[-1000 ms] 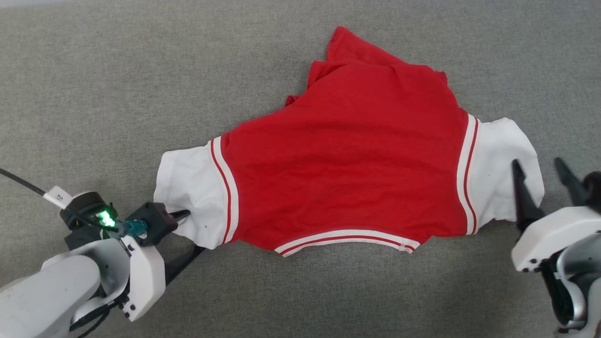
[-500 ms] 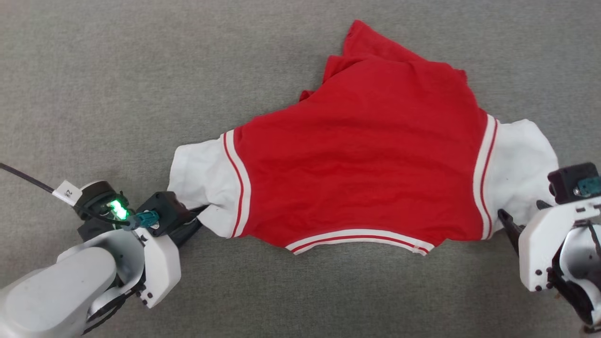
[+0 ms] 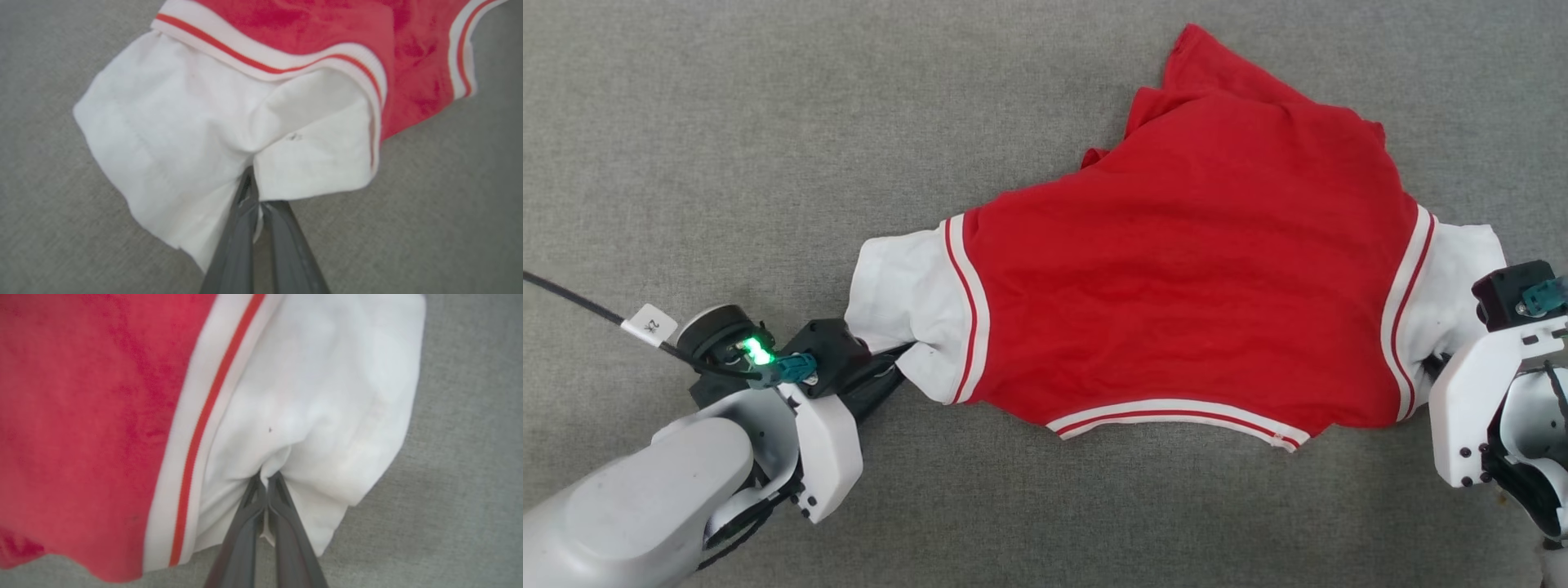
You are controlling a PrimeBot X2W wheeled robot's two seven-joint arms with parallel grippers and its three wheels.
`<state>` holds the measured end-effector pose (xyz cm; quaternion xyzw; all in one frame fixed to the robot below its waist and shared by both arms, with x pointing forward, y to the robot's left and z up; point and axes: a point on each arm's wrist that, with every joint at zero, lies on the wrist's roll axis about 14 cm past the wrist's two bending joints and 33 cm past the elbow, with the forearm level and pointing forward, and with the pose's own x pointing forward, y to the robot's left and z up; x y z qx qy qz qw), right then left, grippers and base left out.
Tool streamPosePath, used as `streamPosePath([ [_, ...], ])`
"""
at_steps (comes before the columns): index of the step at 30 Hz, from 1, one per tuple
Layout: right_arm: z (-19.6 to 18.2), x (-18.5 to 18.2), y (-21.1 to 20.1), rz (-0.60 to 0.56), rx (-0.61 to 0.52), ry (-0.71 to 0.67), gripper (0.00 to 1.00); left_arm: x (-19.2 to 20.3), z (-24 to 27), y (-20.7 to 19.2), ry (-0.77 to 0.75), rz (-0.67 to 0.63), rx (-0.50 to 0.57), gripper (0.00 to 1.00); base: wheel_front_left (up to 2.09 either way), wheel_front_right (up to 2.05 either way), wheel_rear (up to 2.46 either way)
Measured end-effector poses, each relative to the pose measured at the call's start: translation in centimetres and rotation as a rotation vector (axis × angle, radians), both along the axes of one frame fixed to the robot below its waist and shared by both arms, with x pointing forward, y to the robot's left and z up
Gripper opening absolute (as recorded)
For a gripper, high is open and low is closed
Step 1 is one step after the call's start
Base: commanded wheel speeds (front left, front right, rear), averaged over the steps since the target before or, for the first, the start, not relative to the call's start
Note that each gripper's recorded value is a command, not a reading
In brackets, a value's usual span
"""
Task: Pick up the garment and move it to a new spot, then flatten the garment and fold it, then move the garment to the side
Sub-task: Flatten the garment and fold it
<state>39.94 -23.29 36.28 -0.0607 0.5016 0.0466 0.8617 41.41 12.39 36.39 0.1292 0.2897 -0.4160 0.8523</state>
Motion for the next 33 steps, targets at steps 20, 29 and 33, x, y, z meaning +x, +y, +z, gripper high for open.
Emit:
streamPosePath([
  [20, 17.0, 11.1, 3.4, -0.087, 0.322, -0.767, 0.0, 8.6, 15.6, 2.0, -0.244, 0.404, -0.553, 0.0, 0.0, 0.0, 0.0],
  [29, 21.9, 19.6, 5.3, -0.176, 0.532, -0.92, 0.0, 15.6, 17.4, 3.7, -0.282, 0.537, -0.608, 0.0, 0.0, 0.0, 0.0],
  [33, 25.9, 24.2, 5.9, -0.17, 0.538, -1.038, 0.0, 20.8, 20.7, 5.8, -0.368, 0.633, -0.67, 0.0, 0.0, 0.0, 0.0],
])
